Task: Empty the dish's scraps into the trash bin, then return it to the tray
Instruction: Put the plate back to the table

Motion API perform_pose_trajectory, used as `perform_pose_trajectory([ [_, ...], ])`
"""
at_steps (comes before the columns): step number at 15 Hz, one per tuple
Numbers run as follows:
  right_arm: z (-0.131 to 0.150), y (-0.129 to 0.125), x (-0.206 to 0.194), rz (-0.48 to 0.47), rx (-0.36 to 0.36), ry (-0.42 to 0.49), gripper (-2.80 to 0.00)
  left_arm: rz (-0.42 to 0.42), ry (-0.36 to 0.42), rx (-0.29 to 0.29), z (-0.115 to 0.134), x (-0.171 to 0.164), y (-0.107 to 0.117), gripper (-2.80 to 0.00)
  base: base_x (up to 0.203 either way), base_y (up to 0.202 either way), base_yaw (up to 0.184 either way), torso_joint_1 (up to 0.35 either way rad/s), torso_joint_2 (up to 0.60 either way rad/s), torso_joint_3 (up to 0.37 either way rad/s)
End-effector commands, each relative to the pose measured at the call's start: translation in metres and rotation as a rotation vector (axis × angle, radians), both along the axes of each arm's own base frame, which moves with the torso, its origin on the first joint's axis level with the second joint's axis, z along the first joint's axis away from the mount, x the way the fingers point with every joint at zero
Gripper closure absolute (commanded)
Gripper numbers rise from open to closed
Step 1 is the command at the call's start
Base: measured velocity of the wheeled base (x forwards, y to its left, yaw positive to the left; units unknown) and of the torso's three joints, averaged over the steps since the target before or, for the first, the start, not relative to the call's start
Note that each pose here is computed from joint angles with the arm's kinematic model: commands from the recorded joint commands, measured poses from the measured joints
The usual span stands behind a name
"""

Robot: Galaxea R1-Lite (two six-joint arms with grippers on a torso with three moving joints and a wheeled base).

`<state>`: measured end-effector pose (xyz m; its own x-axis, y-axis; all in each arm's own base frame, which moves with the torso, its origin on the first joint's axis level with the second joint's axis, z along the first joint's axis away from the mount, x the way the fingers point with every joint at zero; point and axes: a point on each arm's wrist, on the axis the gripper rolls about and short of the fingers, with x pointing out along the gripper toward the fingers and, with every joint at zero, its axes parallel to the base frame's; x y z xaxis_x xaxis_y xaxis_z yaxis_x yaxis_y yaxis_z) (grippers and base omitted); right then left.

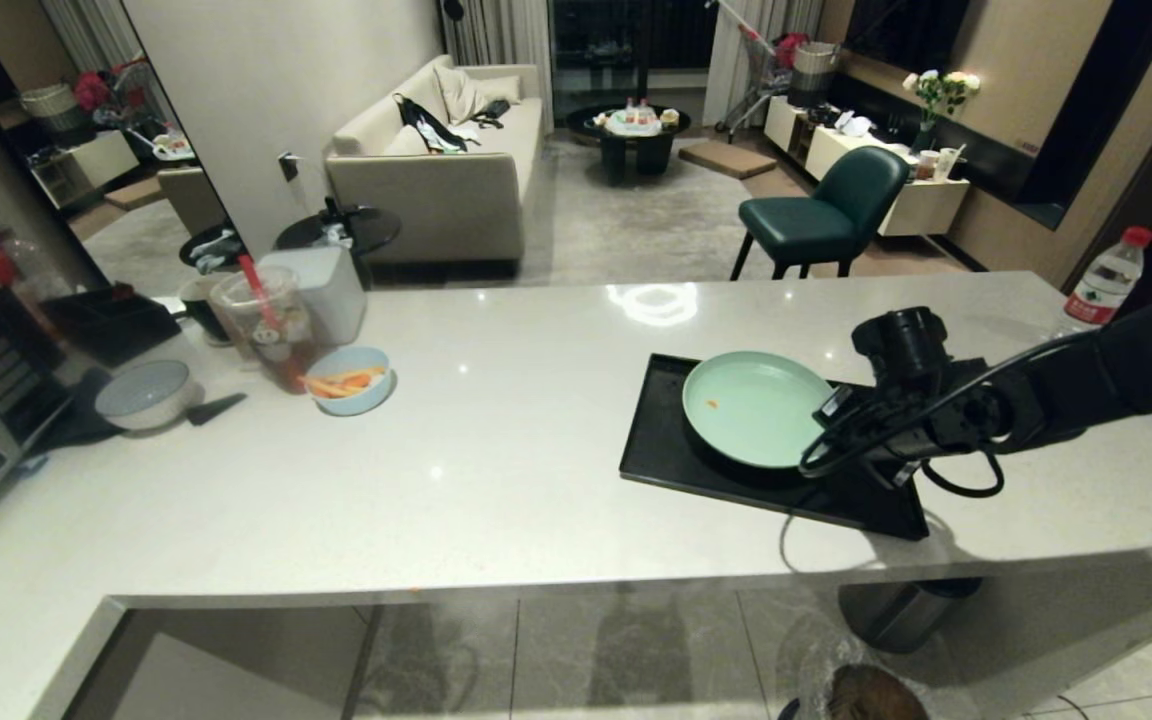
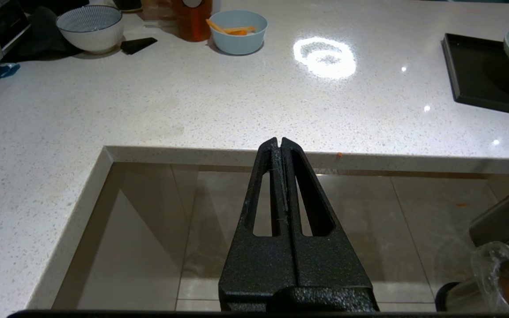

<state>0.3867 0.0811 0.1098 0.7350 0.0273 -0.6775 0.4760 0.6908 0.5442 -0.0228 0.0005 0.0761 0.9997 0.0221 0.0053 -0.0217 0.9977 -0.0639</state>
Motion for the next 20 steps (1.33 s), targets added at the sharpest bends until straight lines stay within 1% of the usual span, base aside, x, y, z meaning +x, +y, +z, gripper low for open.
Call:
perform_pose_trajectory([
  [1,-0.006,0.002,0.002,-0.002,-0.001,0.014,0.0,-0.001,0.001,-0.001,0.0,0.0,0.0,0.0,0.0,0.0,0.0,0.0,0.0,0.0],
  [5,-0.014,0.003,0.001,-0.003,-0.008,0.039,0.0,-0.001,0.001,-0.001,0.0,0.0,0.0,0.0,0.0,0.0,0.0,0.0,0.0,0.0],
  [8,-0.013,0.004,0.002,-0.007,-0.003,0.034,0.0,0.001,0.001,-0.001,0.0,0.0,0.0,0.0,0.0,0.0,0.0,0.0,0.0,0.0],
  [20,-0.023,0.002,0.005,-0.02,-0.016,0.057,0.0,0.001,0.001,-0.001,0.0,0.0,0.0,0.0,0.0,0.0,0.0,0.0,0.0,0.0],
])
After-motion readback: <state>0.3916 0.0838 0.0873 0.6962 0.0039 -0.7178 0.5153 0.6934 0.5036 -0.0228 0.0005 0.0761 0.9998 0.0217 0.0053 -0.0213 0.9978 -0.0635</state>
